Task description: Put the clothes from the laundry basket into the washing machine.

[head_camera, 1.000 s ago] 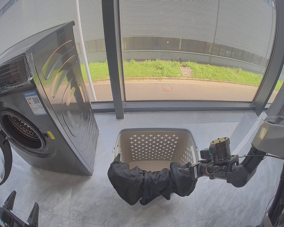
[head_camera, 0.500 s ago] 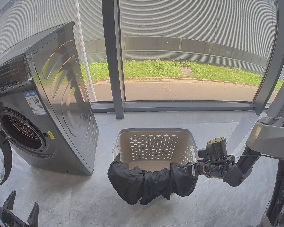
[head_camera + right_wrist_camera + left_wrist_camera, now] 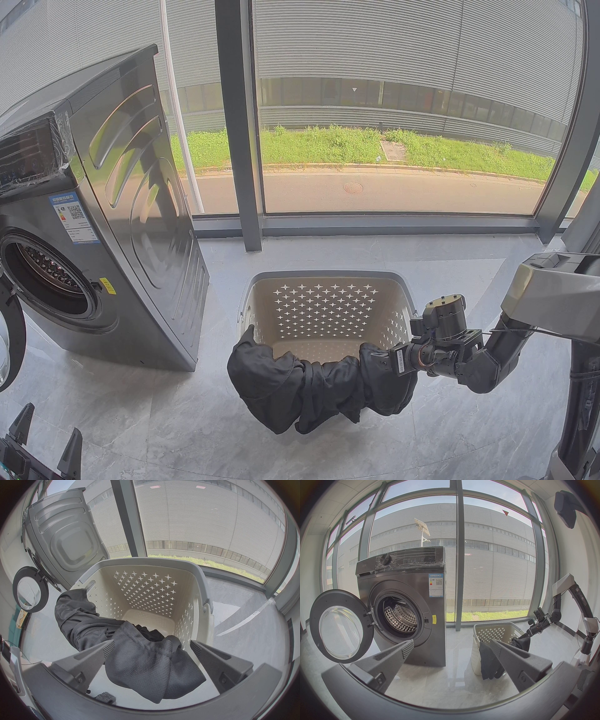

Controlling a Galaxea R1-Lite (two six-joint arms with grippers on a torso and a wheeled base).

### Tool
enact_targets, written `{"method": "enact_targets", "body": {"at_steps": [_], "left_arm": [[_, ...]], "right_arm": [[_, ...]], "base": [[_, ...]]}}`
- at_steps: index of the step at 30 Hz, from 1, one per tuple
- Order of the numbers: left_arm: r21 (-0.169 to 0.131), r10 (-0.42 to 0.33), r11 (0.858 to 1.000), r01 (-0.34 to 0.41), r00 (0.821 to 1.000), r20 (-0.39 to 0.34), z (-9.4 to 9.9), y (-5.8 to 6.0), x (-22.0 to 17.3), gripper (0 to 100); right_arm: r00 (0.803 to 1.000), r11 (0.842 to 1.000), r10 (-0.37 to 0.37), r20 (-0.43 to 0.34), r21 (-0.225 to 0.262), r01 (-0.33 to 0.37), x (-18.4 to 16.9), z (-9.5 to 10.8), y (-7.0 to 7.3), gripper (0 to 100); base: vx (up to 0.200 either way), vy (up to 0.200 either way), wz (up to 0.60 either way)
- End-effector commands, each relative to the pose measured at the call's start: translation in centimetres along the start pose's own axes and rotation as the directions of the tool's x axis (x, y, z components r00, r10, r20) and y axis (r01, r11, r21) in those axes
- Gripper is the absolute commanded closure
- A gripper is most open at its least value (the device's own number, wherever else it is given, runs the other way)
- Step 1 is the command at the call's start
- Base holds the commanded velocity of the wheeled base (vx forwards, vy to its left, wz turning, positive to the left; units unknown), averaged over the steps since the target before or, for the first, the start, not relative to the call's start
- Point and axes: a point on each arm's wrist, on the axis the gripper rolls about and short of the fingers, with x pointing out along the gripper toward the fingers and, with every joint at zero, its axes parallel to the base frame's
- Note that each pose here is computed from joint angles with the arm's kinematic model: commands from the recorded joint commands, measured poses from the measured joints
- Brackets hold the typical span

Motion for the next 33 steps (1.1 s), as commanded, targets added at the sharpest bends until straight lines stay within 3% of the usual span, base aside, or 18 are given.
{"method": "enact_targets", "body": {"at_steps": [1,21,22,33], "left_arm": [[-0.001,0.0,1.0,0.0,1.0,0.001,-0.5,0.0,0.0,0],[-0.001,0.0,1.0,0.0,1.0,0.001,-0.5,0.0,0.0,0],[-0.001,0.0,1.0,0.0,1.0,0.002,-0.5,0.0,0.0,0],[-0.002,0.0,1.0,0.0,1.0,0.002,-0.5,0.0,0.0,0]], "right_arm": [[1.0,1.0,-0.007,-0.006,0.002,0.007,0.3,-0.1,-0.3,0],[0.999,1.0,0.005,-0.033,-0.006,-0.005,1.7,-1.1,0.3,0],[0.999,1.0,0.005,-0.032,-0.006,-0.005,1.7,-1.1,0.3,100],[0.999,1.0,0.01,0.031,-0.002,-0.01,1.5,0.7,0.5,100]], "base": [[0.0,0.0,0.0],[0.0,0.0,0.0],[0.0,0.0,0.0],[0.0,0.0,0.0]]}}
